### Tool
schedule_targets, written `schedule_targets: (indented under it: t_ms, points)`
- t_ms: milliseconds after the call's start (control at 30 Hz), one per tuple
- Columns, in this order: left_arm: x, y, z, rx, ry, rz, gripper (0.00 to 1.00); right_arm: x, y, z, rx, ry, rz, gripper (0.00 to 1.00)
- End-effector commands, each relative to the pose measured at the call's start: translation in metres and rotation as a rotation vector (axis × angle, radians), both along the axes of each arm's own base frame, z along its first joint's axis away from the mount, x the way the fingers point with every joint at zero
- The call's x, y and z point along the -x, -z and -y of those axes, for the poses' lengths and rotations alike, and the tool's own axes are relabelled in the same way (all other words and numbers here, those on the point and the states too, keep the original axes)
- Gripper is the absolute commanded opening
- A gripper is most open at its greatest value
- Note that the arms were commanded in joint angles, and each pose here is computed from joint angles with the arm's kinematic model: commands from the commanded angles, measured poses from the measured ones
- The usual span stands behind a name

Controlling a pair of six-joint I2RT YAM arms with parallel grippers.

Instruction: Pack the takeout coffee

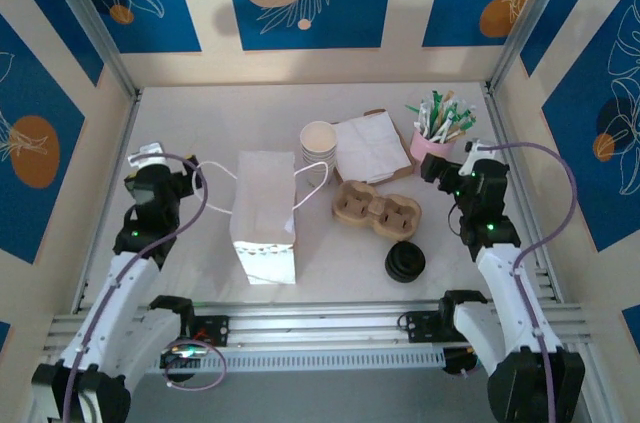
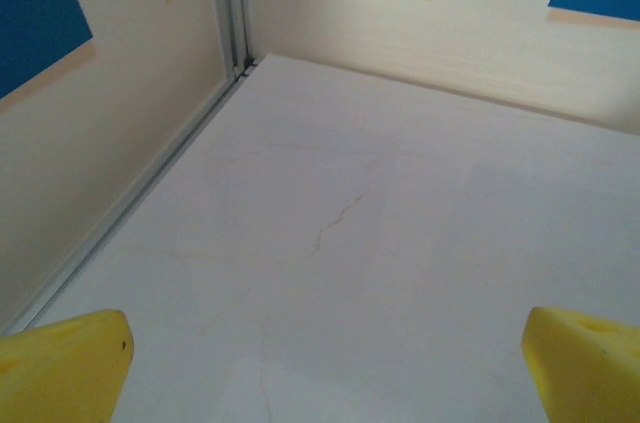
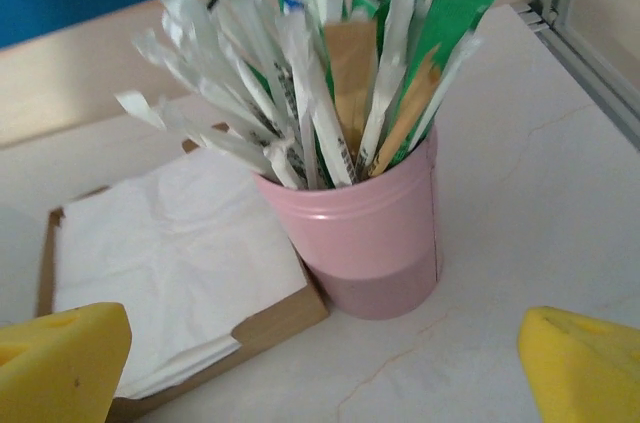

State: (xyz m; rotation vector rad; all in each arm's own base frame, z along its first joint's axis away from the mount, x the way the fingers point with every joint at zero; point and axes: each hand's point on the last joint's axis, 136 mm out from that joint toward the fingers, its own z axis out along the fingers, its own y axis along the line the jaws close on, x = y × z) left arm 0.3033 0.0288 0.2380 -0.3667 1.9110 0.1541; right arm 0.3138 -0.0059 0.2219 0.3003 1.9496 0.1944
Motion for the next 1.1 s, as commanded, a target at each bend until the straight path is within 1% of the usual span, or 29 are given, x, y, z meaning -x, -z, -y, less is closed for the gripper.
schedule_targets:
  t_ms: [0,33,100,133,200,300,400,467,600,633,733,867,900,1033,1067]
  points:
    - [0.031,0.024,-0.002,0.021,0.003,-0.195,1.0,0.024,0.006,0.001,-0.109,0.049,-0.128,0.99]
    - [0.032,0.024,0.0,0.031,0.016,-0.195,1.0,0.025,0.001,0.0,-0.128,0.049,-0.118,0.99]
    - [0.035,0.024,0.007,0.073,0.048,-0.188,1.0,0.029,-0.008,0.0,-0.224,0.088,-0.118,0.99]
    - [0.035,0.024,0.013,0.094,0.077,-0.186,1.0,0.028,-0.016,-0.005,-0.254,0.063,-0.104,0.99]
    - [0.034,0.024,0.023,0.133,0.126,-0.181,1.0,0.029,-0.036,-0.021,-0.297,-0.038,-0.075,0.99]
    - [0.038,0.031,0.017,0.174,0.068,-0.204,1.0,0.031,-0.058,-0.026,-0.36,-0.05,-0.066,0.99]
    - [0.037,0.035,0.011,0.179,0.038,-0.238,1.0,0.033,-0.078,-0.032,-0.396,-0.067,-0.07,0.99]
    - [0.036,0.04,0.006,0.223,0.011,-0.258,1.0,0.033,-0.092,-0.036,-0.407,-0.094,-0.068,1.0]
    - [0.023,0.045,0.011,0.359,0.069,-0.262,1.0,0.028,-0.117,-0.047,-0.431,-0.126,-0.073,0.97]
    - [0.021,0.045,0.011,0.375,0.073,-0.266,1.0,0.026,-0.122,-0.052,-0.435,-0.142,-0.075,0.97]
    - [0.019,0.044,0.013,0.381,0.095,-0.269,1.0,0.017,-0.131,-0.072,-0.424,-0.191,-0.091,0.95]
    - [0.015,0.04,0.019,0.399,0.13,-0.246,1.0,-0.004,-0.138,-0.092,-0.336,-0.204,-0.102,0.89]
    - [0.013,0.04,0.023,0.406,0.155,-0.24,0.99,-0.01,-0.139,-0.096,-0.32,-0.205,-0.108,0.85]
    - [0.01,0.044,0.027,0.429,0.168,-0.245,0.89,-0.032,-0.141,-0.115,-0.329,-0.253,-0.161,0.75]
    - [0.009,0.045,0.028,0.436,0.176,-0.248,0.87,-0.034,-0.139,-0.121,-0.319,-0.27,-0.18,0.75]
